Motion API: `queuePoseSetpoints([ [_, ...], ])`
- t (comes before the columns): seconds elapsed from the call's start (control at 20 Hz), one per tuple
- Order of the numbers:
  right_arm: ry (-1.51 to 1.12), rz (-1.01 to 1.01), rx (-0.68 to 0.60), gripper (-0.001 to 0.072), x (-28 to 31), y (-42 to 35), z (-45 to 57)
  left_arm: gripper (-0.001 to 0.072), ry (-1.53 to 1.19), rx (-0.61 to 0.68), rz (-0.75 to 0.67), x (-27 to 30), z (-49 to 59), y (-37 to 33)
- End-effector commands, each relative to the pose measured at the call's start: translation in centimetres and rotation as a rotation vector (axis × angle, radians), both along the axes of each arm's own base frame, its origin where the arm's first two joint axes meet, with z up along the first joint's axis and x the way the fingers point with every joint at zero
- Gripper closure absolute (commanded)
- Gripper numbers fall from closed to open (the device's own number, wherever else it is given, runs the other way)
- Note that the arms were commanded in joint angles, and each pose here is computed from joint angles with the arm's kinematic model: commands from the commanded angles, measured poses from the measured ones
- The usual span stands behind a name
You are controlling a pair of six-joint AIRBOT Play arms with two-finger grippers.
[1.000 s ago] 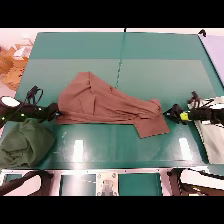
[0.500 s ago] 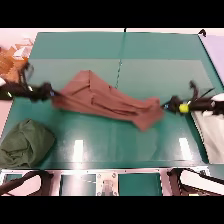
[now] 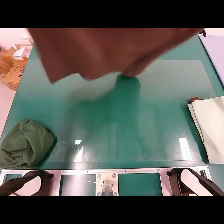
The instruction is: Fold the shirts.
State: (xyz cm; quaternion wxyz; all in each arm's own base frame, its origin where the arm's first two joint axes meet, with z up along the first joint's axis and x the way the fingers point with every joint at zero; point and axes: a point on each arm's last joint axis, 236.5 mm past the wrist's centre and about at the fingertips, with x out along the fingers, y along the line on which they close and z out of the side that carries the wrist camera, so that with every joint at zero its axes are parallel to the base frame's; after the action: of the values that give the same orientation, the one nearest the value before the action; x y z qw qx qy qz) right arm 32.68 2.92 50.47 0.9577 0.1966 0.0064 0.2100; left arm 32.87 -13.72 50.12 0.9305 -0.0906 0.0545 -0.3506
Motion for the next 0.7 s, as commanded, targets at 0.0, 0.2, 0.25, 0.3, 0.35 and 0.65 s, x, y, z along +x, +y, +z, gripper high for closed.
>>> queuePoseSetpoints([
  [0.0, -0.374, -0.197, -0.062, 0.0699, -9.5, 1.0, 11.4, 0.0687, -0.332, -0.02, 0.035, -8.8, 8.6, -0.5],
  [0.2, -0.51, -0.404, -0.122, 0.0699, -13.1, -0.6, 14.2, 0.0687, -0.422, 0.018, 0.149, -10.9, 9.7, 1.2],
  [0.25, -0.512, -0.416, -0.118, 0.0699, -12.9, -1.1, 14.3, 0.0687, -0.397, 0.029, 0.163, -9.8, 9.0, 1.5],
  [0.3, -0.5, -0.418, -0.114, 0.0698, -12.2, -1.7, 14.1, 0.0687, -0.359, 0.03, 0.173, -8.4, 8.0, 1.8],
  [0.35, -0.47, -0.409, -0.098, 0.0699, -11.1, -2.5, 13.5, 0.0687, -0.308, 0.028, 0.177, -6.5, 6.5, 2.1],
  [0.65, -0.04, -0.182, 0.022, 0.0698, 4.6, -6.2, -2.3, 0.0687, 0.192, 0.045, 0.096, 7.2, -10.4, 2.5],
])
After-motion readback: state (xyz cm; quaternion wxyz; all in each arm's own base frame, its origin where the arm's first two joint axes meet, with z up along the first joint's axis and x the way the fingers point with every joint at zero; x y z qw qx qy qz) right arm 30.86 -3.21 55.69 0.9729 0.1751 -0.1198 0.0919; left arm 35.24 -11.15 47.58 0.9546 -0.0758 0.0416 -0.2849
